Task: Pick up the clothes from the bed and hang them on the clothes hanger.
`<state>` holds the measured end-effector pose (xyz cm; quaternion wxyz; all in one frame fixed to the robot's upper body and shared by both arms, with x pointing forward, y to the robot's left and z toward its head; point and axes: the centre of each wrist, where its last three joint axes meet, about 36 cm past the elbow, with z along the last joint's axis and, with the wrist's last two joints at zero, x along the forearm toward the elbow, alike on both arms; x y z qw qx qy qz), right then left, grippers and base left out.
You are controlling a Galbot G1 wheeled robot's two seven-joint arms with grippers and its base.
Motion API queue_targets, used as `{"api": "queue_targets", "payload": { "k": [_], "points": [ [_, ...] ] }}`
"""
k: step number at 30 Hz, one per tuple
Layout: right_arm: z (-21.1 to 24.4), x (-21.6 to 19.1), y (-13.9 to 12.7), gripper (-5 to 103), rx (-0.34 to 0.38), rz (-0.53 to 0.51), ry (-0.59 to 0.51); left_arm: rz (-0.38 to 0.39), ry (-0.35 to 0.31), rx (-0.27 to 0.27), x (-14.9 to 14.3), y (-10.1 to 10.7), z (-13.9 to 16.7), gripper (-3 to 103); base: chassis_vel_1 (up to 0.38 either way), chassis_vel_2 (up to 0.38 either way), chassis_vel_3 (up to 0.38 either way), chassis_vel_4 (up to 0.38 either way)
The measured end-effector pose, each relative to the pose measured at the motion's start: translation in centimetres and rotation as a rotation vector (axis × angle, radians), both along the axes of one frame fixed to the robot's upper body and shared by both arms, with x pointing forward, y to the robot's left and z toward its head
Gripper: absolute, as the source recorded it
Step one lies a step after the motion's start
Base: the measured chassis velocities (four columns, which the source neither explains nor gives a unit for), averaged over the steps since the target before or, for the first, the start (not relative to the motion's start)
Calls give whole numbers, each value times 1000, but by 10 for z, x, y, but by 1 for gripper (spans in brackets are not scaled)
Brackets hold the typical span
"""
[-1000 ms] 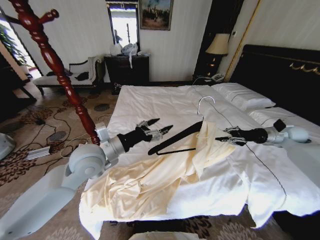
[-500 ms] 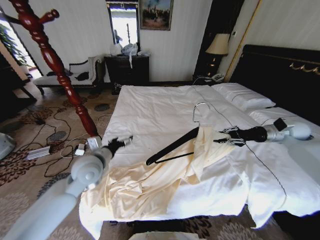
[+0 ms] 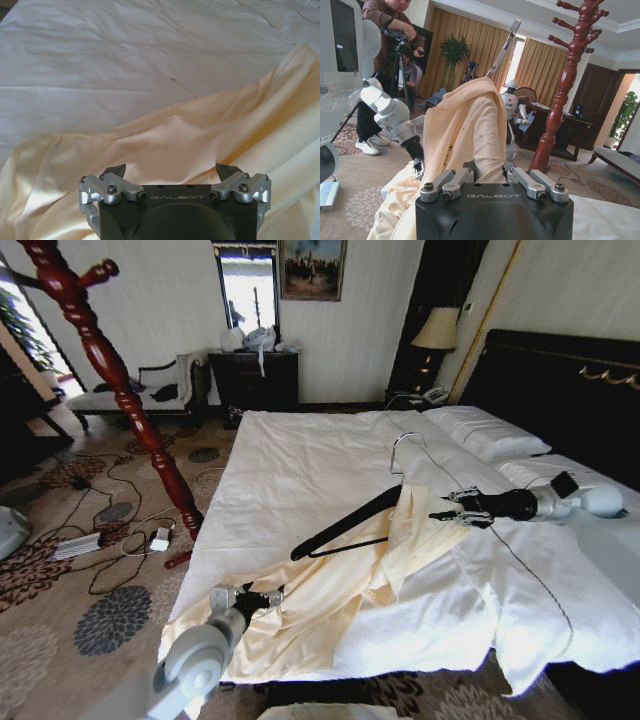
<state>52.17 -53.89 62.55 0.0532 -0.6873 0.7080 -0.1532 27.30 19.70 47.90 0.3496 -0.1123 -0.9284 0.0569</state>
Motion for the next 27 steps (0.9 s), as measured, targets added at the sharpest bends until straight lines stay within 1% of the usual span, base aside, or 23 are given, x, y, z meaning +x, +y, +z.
{"api": "queue_targets", "payload": {
  "k": [2,6,11,12,13,15,16,17,18,19,20,21,23,25,26,27],
  "points": [
    [-1,0,1,23,1,1,1,8,-2,2,-1,1,-1,100,0,0,0,0],
    [-5,2,2,23,1,3,4,60,-35,1,3,8,-2,100,0,0,0,0],
    [-6,2,1,23,-1,-1,5,74,-59,5,12,11,-2,100,0,0,0,0],
    [-7,2,0,23,0,-3,5,68,-80,-3,18,11,-2,100,0,0,0,0],
    [-7,2,0,23,0,-3,5,66,-86,-5,20,11,-2,100,0,0,0,0],
    [-9,3,1,23,6,-4,6,9,-160,-74,42,9,3,100,0,0,0,0],
    [-9,3,1,23,6,-4,6,9,-160,-74,42,9,3,100,0,0,0,0],
    [-10,3,1,23,12,-3,6,-78,-236,-137,63,11,4,100,0,0,0,0],
    [-10,4,2,23,15,-2,4,-131,-282,-159,75,11,3,100,0,0,0,0],
    [-10,4,2,23,17,-2,3,-174,-307,-172,83,12,2,100,0,0,0,0],
    [-10,5,3,23,19,-1,2,-210,-322,-184,88,12,1,100,0,0,0,0],
    [-10,5,3,23,19,-1,2,-210,-322,-184,88,12,1,100,0,0,0,0],
    [-10,7,6,23,29,4,-1,-321,-342,-239,109,10,3,101,0,0,0,0],
    [-11,8,7,23,34,8,-3,-377,-346,-276,118,5,6,98,0,0,0,0],
    [-11,8,7,23,34,8,-3,-377,-346,-276,118,5,6,98,0,0,0,0],
    [-11,9,8,23,37,9,-4,-407,-345,-293,121,1,8,98,0,0,0,0]
  ]
}}
